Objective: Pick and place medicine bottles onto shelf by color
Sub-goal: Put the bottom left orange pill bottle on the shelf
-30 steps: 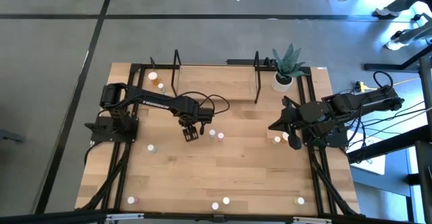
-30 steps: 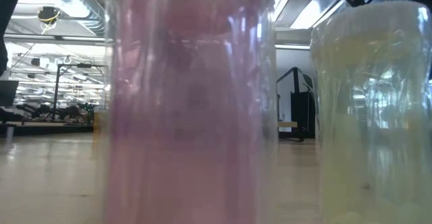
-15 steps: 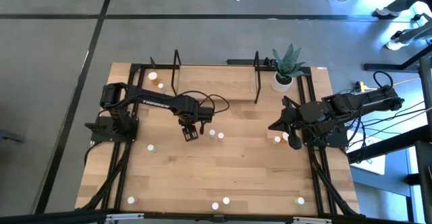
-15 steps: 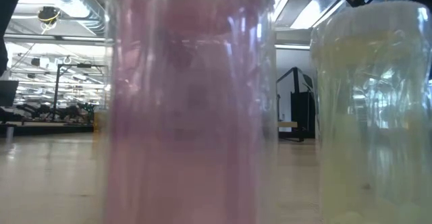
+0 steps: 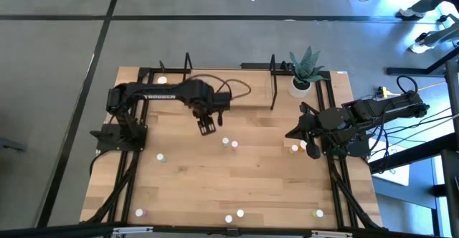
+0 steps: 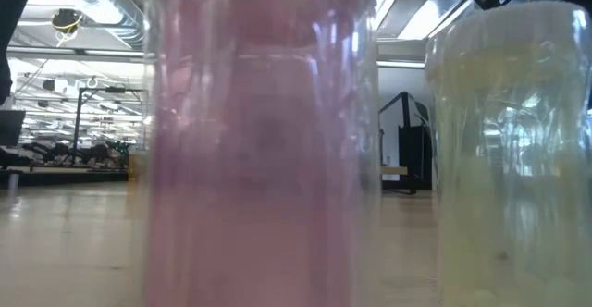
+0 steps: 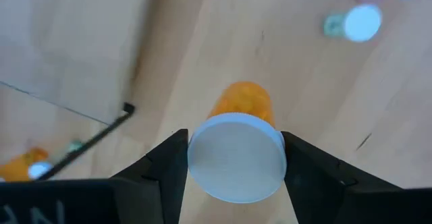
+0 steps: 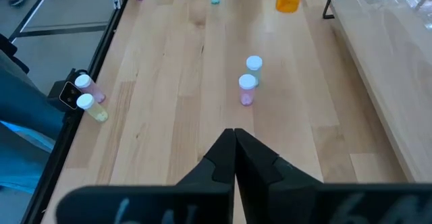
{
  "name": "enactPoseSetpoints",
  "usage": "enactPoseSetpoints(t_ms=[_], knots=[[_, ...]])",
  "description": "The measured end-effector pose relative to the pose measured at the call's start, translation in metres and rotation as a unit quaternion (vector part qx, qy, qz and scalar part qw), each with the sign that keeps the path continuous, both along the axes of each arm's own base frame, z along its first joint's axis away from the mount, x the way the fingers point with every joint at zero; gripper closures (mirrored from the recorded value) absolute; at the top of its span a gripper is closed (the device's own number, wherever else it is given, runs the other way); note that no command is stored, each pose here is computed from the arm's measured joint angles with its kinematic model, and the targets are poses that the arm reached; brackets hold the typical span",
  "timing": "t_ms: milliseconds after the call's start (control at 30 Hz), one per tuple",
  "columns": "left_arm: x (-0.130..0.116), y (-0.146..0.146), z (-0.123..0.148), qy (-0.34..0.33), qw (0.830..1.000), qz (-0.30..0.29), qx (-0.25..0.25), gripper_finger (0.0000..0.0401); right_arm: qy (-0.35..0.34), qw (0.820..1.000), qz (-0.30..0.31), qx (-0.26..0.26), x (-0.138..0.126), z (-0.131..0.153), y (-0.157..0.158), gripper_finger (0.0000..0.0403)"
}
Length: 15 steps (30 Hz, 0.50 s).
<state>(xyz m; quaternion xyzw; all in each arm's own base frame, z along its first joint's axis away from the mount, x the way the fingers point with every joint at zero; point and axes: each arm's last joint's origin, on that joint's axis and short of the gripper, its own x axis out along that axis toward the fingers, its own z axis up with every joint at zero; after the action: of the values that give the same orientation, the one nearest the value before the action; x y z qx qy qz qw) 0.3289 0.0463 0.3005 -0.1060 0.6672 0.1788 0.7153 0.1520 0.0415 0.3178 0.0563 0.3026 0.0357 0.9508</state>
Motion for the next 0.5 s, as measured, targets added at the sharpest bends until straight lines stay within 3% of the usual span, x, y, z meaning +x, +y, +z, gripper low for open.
enactPoseSetpoints(t_ms=[233,500], knots=[[-0.009,0.036,0.039,-0.020,0.999,-0.008,0.030,0.0211,0.000,1.000,0.000,0.000,0.000,0.000,0.000,0.0393],[-0.031,0.098,0.048,-0.028,0.999,0.007,0.028,0.0211,0.000,1.000,0.000,0.000,0.000,0.000,0.000,0.0393]])
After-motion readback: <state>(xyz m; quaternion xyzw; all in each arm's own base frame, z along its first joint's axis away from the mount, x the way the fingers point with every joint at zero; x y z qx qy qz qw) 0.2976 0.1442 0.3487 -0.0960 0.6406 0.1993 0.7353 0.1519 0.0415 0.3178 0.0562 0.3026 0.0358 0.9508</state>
